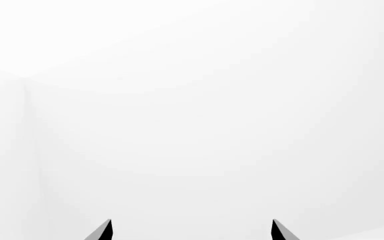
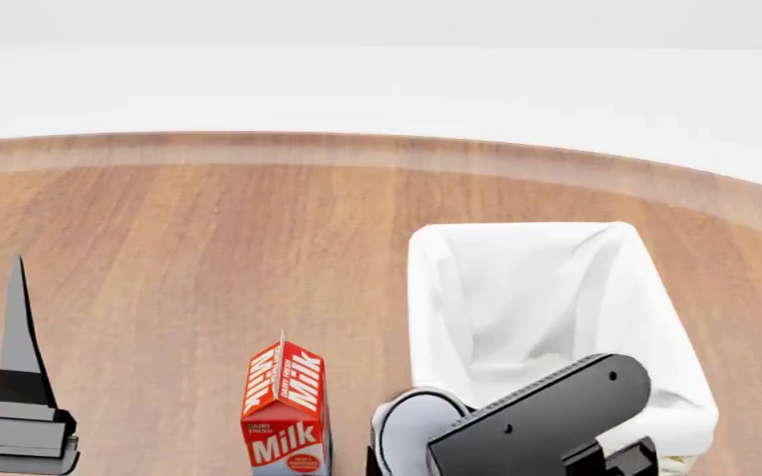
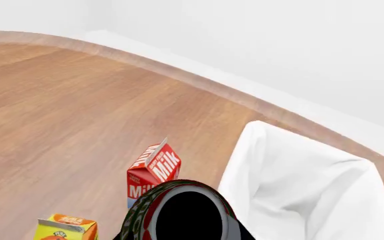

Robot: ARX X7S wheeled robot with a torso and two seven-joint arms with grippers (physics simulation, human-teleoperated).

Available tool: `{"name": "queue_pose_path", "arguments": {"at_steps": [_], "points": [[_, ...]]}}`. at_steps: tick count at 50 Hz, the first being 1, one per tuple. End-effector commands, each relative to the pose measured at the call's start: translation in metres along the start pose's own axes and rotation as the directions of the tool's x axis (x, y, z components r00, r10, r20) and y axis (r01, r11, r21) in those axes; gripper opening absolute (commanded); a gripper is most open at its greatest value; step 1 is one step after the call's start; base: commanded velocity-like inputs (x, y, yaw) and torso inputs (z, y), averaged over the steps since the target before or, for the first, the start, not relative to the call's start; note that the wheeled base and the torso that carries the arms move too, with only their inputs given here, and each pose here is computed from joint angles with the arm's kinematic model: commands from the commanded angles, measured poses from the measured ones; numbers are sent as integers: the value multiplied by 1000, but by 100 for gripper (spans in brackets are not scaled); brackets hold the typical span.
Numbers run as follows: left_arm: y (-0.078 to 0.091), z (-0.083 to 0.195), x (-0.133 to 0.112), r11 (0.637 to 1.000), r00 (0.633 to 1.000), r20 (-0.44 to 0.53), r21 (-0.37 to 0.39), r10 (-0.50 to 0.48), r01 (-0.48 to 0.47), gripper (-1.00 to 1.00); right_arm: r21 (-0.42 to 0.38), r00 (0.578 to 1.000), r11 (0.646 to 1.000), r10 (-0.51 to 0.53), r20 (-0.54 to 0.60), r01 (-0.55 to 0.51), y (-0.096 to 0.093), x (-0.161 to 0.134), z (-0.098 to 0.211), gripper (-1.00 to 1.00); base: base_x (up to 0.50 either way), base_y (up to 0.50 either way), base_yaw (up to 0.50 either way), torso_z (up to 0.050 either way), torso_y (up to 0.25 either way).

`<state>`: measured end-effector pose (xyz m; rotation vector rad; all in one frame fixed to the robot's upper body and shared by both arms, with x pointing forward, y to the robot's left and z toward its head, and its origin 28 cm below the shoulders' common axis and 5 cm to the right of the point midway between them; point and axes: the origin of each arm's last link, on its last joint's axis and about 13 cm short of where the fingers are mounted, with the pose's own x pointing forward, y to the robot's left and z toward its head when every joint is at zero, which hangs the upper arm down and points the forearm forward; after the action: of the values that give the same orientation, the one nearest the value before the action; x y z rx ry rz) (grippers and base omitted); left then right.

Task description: Pick up the alphabet soup and the tomato sauce, and put them in the basket.

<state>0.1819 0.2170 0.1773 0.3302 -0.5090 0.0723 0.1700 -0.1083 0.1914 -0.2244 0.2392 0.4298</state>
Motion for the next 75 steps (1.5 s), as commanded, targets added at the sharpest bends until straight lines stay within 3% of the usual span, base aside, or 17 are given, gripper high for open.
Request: {"name": "queue_pose_path", "arguments": {"at_steps": [1,34,55,67,75], "points": [[1,1,0,1000,1000,1,0,0,0,100,-9,996,998,-61,65,62,-17,18,21,-100,0,0,0,0,0],[0,-3,-1,1000,1000,-6,-3,3,-3,100,57,946,969,-246,213,239,-74,125,57,-100,0,0,0,0,0],[0,-2,1,1000,1000,-7,-2,-2,2,100,188,928,914,-371,24,360,-116,195,65,-100,0,0,0,0,0],[-1,-3,2,1000,1000,-7,-5,-5,5,100,240,917,886,-375,-136,397,-126,215,53,-100,0,0,0,0,1],[-2,-4,1,1000,1000,-9,-7,-3,3,100,234,897,870,-389,-210,433,-128,215,35,-100,0,0,0,0,0]]}}
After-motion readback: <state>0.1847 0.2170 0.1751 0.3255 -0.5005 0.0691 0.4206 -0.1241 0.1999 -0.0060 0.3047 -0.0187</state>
